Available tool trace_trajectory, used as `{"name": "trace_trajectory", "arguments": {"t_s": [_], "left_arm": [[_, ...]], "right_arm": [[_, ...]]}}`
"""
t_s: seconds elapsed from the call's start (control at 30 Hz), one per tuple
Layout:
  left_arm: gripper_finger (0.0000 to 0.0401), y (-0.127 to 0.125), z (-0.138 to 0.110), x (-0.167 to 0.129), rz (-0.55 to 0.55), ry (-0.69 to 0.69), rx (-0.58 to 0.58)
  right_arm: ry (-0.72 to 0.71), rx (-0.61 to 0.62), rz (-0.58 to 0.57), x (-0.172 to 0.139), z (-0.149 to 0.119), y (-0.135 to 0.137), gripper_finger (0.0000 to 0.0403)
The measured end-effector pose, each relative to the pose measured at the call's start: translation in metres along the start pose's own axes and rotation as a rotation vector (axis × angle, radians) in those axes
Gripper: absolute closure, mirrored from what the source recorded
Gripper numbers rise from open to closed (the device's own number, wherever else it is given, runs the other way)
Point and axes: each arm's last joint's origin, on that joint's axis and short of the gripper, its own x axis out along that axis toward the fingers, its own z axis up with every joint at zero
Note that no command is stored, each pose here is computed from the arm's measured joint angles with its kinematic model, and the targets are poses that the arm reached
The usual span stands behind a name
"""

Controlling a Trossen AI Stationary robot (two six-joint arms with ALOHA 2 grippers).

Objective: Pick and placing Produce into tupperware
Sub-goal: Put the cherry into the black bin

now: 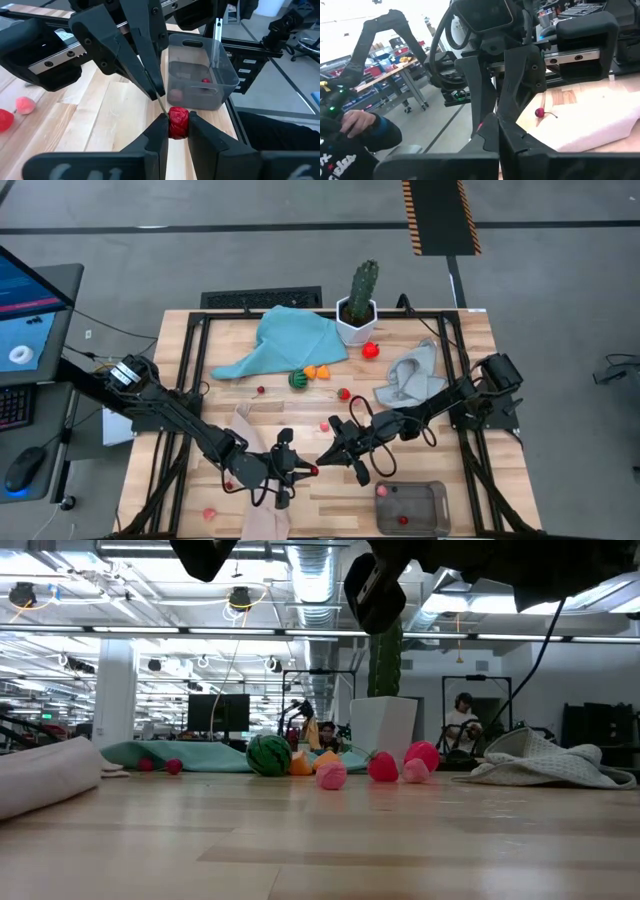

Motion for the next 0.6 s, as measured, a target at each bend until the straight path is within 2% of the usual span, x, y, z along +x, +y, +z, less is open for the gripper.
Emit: {"name": "trace_trajectory", "arguments": {"t_s": [0.17,0.33,0.6], "left_arm": [[0.0350,0.0001,0.0000,0.0000,0.000,0.000,0.000],[0.0350,0.0001,0.0000,0.0000,0.000,0.000,-0.006],[0.0341,-0.0039,-0.0016,-0.0035,0.051,-0.025,-0.009]], "right_arm": [[0.001,0.000,-0.001,0.0000,-0.0001,-0.0001,0.0375],[-0.001,-0.008,-0.004,-0.0001,0.0001,-0.0003,0.0392],[-0.002,-0.003,-0.006,-0.0001,0.0004,-0.0007,0.0383]]}}
